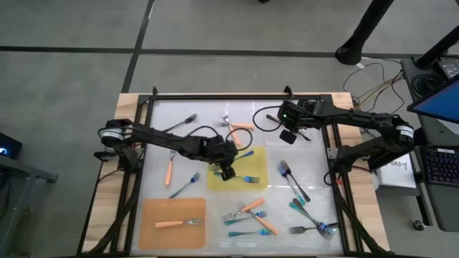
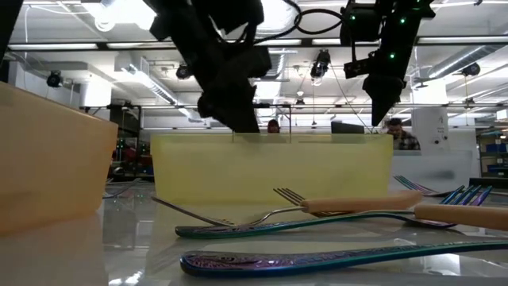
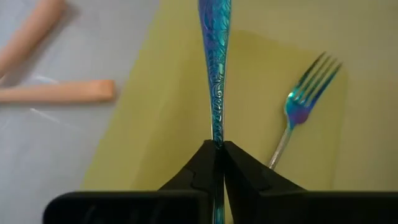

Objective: Sort silverware by color (type)
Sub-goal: Put the blue fork into the yellow bin, then put the black fork into the transparent bin, then put the orange fork into the orange bin

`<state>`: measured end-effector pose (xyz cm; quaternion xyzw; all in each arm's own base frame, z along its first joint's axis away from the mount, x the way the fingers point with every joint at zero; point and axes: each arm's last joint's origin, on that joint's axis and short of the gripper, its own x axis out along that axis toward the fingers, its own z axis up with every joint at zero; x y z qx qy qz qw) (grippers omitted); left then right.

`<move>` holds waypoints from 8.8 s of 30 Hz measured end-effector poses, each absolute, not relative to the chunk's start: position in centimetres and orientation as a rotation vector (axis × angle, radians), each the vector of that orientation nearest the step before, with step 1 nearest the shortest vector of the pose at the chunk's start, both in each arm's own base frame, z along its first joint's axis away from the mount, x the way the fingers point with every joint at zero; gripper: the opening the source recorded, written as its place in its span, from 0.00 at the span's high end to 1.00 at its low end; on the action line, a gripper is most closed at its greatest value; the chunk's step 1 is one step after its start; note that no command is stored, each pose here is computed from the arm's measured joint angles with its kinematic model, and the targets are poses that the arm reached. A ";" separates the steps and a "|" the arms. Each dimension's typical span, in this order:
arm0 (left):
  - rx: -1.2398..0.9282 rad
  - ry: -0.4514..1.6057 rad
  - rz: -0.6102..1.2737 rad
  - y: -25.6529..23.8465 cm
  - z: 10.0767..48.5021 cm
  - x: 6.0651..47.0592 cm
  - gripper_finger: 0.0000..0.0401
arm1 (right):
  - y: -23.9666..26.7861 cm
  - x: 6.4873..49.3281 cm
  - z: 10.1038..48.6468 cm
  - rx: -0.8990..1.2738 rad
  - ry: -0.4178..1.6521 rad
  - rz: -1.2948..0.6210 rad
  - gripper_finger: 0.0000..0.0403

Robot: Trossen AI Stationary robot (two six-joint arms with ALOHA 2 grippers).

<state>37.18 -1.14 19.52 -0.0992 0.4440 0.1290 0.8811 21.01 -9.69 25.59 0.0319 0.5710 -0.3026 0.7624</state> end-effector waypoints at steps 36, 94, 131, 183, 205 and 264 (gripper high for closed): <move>-0.041 0.915 0.352 -3.9 21.5 33.4 0.71 | -1.2 20.0 23.3 0.472 1.434 -0.645 0.78; 0.082 0.056 0.680 -8.6 39.1 11.4 0.71 | 8.2 17.0 15.1 0.652 1.224 -0.642 0.76; 0.054 0.024 0.689 -7.6 39.3 10.1 0.71 | 7.2 19.3 22.1 0.236 1.125 -0.662 0.98; -0.813 0.687 0.765 -7.3 22.4 9.7 0.71 | -13.3 20.0 25.1 0.255 1.106 -0.775 0.65; -0.761 1.082 0.913 -3.6 20.6 13.8 0.71 | -13.2 20.1 25.1 0.252 1.107 -0.771 0.64; -0.642 1.189 0.910 -4.9 15.7 18.8 0.92 | -13.1 19.9 25.0 0.271 1.131 -0.778 0.68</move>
